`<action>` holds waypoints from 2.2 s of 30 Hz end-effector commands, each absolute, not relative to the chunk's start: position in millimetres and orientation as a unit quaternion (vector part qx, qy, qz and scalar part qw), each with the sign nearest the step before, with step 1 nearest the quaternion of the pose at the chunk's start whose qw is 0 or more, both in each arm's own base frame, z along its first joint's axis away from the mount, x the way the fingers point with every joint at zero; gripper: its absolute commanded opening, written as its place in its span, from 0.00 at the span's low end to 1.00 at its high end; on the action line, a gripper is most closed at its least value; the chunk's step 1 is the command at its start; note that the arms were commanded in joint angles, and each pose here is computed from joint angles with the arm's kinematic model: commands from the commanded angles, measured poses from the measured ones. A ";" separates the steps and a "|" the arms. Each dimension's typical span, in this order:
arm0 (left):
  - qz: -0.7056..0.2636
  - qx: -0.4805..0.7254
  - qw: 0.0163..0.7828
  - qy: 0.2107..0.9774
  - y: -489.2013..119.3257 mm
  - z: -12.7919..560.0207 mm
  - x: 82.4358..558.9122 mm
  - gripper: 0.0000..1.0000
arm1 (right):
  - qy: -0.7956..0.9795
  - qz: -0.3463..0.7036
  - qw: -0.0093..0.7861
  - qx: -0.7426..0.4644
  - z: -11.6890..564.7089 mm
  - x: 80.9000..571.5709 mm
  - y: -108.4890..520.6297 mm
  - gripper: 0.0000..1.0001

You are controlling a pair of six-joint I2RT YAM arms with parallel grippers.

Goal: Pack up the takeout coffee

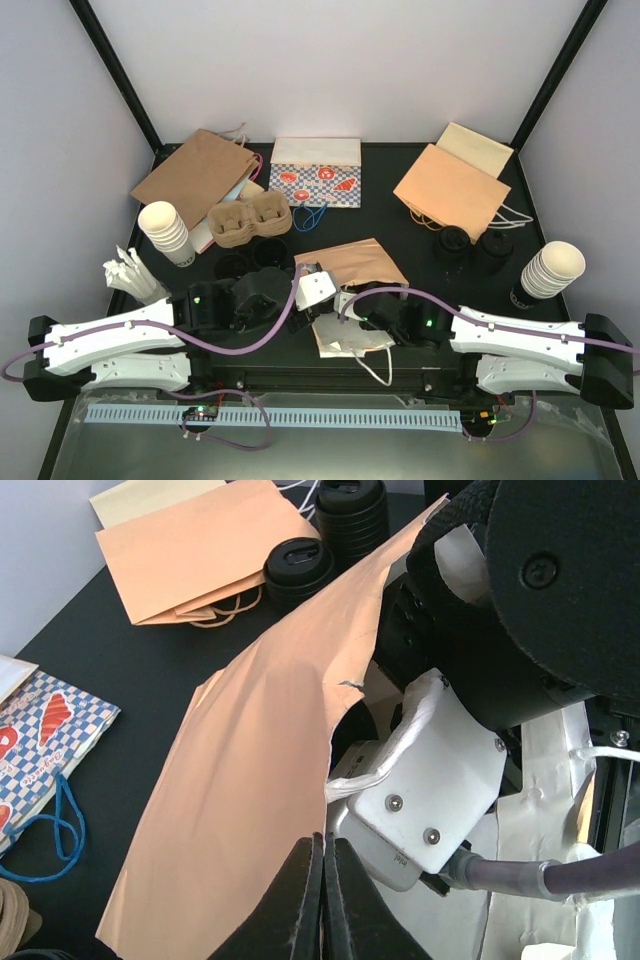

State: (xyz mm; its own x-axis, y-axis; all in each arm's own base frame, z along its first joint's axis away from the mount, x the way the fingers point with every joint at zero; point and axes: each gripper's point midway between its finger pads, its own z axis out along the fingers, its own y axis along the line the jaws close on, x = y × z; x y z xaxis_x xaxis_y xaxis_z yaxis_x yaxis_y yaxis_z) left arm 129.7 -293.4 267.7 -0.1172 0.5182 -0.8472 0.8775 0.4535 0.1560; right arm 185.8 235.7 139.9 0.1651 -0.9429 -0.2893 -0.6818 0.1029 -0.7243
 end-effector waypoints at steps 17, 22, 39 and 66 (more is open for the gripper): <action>-0.281 0.456 0.474 0.699 -305.0 302.3 123.0 0.02 | 0.656 -0.157 0.412 -0.612 155.1 189.5 229.0 0.52; -0.283 0.456 0.472 0.700 -304.2 302.4 122.8 0.01 | 0.658 -0.153 0.409 -0.613 154.0 187.5 226.3 0.52; -0.317 0.442 0.475 0.692 -298.3 331.5 114.5 0.49 | 0.659 -0.148 0.406 -0.616 152.4 186.8 229.6 0.52; -0.293 0.143 0.393 0.860 -219.0 336.9 271.0 0.99 | 0.661 -0.135 0.406 -0.616 152.6 183.9 231.6 0.51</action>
